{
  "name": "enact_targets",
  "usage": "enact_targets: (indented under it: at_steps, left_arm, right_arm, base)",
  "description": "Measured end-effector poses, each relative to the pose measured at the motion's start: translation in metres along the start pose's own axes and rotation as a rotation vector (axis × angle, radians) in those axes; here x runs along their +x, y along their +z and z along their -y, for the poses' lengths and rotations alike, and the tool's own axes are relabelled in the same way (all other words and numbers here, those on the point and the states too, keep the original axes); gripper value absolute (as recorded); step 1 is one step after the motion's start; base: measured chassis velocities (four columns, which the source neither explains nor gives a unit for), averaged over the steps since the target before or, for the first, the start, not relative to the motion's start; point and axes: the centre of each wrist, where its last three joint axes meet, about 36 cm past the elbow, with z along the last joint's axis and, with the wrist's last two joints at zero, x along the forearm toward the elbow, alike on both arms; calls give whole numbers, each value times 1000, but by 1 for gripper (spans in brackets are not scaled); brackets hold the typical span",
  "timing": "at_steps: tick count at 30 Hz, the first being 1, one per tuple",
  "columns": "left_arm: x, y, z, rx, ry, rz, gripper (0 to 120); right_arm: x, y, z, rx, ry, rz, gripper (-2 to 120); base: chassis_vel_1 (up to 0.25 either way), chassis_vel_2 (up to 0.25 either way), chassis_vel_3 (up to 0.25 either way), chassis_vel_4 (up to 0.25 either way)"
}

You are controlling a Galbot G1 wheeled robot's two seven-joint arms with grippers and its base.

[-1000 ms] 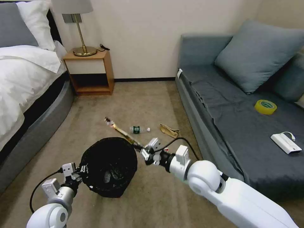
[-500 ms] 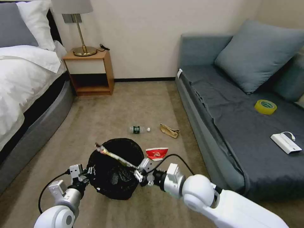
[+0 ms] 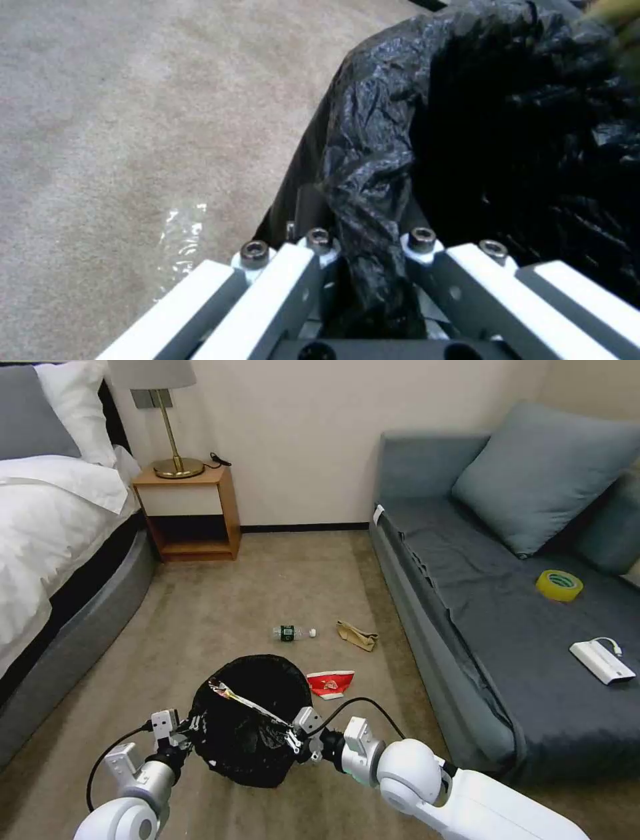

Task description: Pick up the trash bin, then pick up the garbage on the floor and place it into the trash bin.

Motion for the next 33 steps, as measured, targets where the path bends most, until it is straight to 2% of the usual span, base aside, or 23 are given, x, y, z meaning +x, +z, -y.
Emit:
enact_targets:
  at_steps: [4,5,6,9,11,12,15,16,18,19,21,22,24,33]
  left_arm:
    - [0,0,-1,5,1,-2,4]
    - [-1,1,-2,7,1,-4,4]
    - [-1,1,-3,8,1,-6,4]
    - [-1,1,-3,8,1,-6,4]
    - [-2,1,-4,11,1,-2,4]
    - [-2,1,-4,11,1,-2,4]
    - [-2,-4,-8,3,-18,29,4]
    - [-2,-4,-8,3,-18,29,4]
    - [-3,-12,-14,-9,-50,88,4]
    - [-3,-12,-14,-9,-50,88,4]
    - [-4,-17,-17,-13,-78,130,4]
    - [-4,-17,-17,-13,-78,130,4]
    - [-3,-21,-19,-20,-96,148,4]
    - [3,-35,-20,-50,-125,178,4]
  right_arm:
    - [1,0,0,0,1,-2,16]
    - [2,-1,0,-1,3,1,26]
    - [1,-1,1,-2,8,3,32]
    - [1,-1,1,-2,8,3,32]
    - [2,-4,0,-8,13,14,48]
    - [2,-4,0,-8,13,14,48]
    - [6,-10,1,-4,53,49,61]
    - [6,-10,1,-4,53,49,61]
    - [12,-12,6,48,133,128,75]
    - [12,-12,6,48,133,128,75]
    - [20,-9,13,120,212,196,85]
    - [20,-9,13,120,212,196,85]
    - [39,-13,13,182,349,228,96]
    - [91,-18,-2,184,598,240,100]
  base:
    - [0,0,0,0]
    - [0,0,0,0]
    - [0,0,0,0]
    - [0,0,0,0]
    - [0,0,0,0]
    - [0,0,0,0]
    - [0,0,0,0]
    - [0,0,0,0]
    - [0,0,0,0]
    - [0,0,0,0]
    - [0,0,0,0]
    - [0,0,0,0]
    - [0,0,0,0]
    - [0,0,0,0]
